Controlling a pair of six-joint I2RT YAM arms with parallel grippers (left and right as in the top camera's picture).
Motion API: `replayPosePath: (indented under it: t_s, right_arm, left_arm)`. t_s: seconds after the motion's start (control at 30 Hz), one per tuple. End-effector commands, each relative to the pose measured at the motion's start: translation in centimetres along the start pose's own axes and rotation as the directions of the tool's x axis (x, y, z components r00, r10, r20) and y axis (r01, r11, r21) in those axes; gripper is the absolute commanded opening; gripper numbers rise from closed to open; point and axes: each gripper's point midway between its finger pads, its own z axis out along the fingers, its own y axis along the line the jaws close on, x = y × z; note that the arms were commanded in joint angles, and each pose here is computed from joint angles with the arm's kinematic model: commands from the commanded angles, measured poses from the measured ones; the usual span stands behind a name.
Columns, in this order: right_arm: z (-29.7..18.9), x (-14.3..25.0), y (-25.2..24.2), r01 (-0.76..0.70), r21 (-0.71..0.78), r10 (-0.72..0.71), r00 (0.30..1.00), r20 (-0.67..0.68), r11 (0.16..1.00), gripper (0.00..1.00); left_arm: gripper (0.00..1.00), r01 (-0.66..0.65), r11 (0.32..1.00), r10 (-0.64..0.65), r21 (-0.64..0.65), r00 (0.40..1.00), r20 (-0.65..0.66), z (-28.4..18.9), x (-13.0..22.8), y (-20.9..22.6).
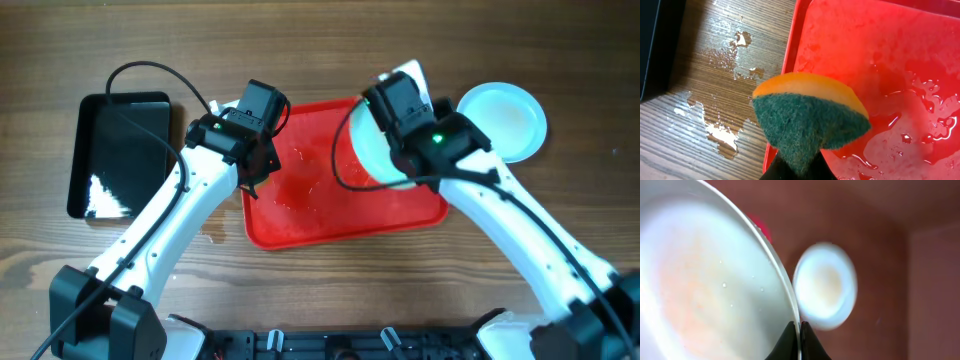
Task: Clean dirty plates on tray and stack at the side
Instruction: 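Carry the plate right and stack it on the plate pile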
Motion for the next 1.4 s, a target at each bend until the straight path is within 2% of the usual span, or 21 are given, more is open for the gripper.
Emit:
replayPosePath:
  t_s: [0.0,0.13,0.17,0.27,0.37,0.5,0.7,0.77,0.97,1.13,1.27,1.37]
  right_arm:
    - [0.8,0.4,0.5,-0.119,-0.064,0.117,0.993,-0.032,0.991,0.04]
    - [-1.9,-2.9,-4.5,-0.271,-0.062,0.276,0.956,0.099,0.960,0.04]
    - [-3.2,-4.0,-7.5,-0.360,-0.090,0.370,0.916,0.153,0.929,0.04]
    - [-3.7,-4.3,-11.3,-0.466,-0.170,0.493,0.851,0.182,0.868,0.04]
    - [-1.7,-2.3,-14.3,-0.555,-0.243,0.591,0.798,0.113,0.796,0.04]
    - [4.0,2.3,-17.1,-0.684,-0.259,0.700,0.713,-0.038,0.682,0.04]
    - [12.2,7.0,-16.5,-0.799,-0.329,0.761,0.590,-0.271,0.503,0.04]
    - [14.8,8.3,-16.0,-0.824,-0.312,0.761,0.561,-0.326,0.474,0.04]
    - [20.3,10.9,-14.4,-0.875,-0.249,0.770,0.484,-0.416,0.415,0.04]
    - [21.7,10.8,-14.9,-0.872,-0.243,0.783,0.488,-0.386,0.424,0.04]
    - [22.4,12.8,-16.5,-0.894,-0.087,0.822,0.439,-0.363,0.439,0.04]
    - [22.5,13.7,-17.1,-0.887,-0.029,0.824,0.441,-0.356,0.462,0.04]
  left_arm:
    - [0.04,0.014,1.000,-0.014,-0.002,1.000,-0.013,0.3,0.2,0.1]
    - [0.04,0.014,1.000,-0.014,-0.002,1.000,-0.014,0.3,0.3,0.1]
    - [0.04,0.014,1.000,-0.014,-0.002,1.000,-0.014,0.3,0.3,0.1]
    - [0.04,0.014,1.000,-0.014,-0.002,1.000,-0.013,0.3,0.2,0.1]
    - [0.04,0.015,1.000,-0.015,0.001,1.000,-0.011,0.3,0.2,0.0]
    - [0.04,0.016,1.000,-0.016,0.001,1.000,-0.011,0.3,0.2,0.0]
    - [0.04,0.016,1.000,-0.016,0.012,1.000,-0.011,0.3,0.2,-0.2]
    - [0.04,0.018,0.999,-0.017,0.027,1.000,-0.019,0.3,0.3,-0.5]
    - [0.04,0.017,0.999,-0.017,0.031,1.000,-0.023,0.3,0.3,-0.6]
    - [0.04,0.017,0.999,-0.017,0.031,1.000,-0.023,0.3,0.3,-0.6]
    - [0.04,0.019,0.999,-0.018,0.035,1.000,-0.018,0.3,0.2,-0.7]
    - [0.04,0.021,0.999,-0.020,0.041,1.000,-0.013,0.3,0.1,-0.8]
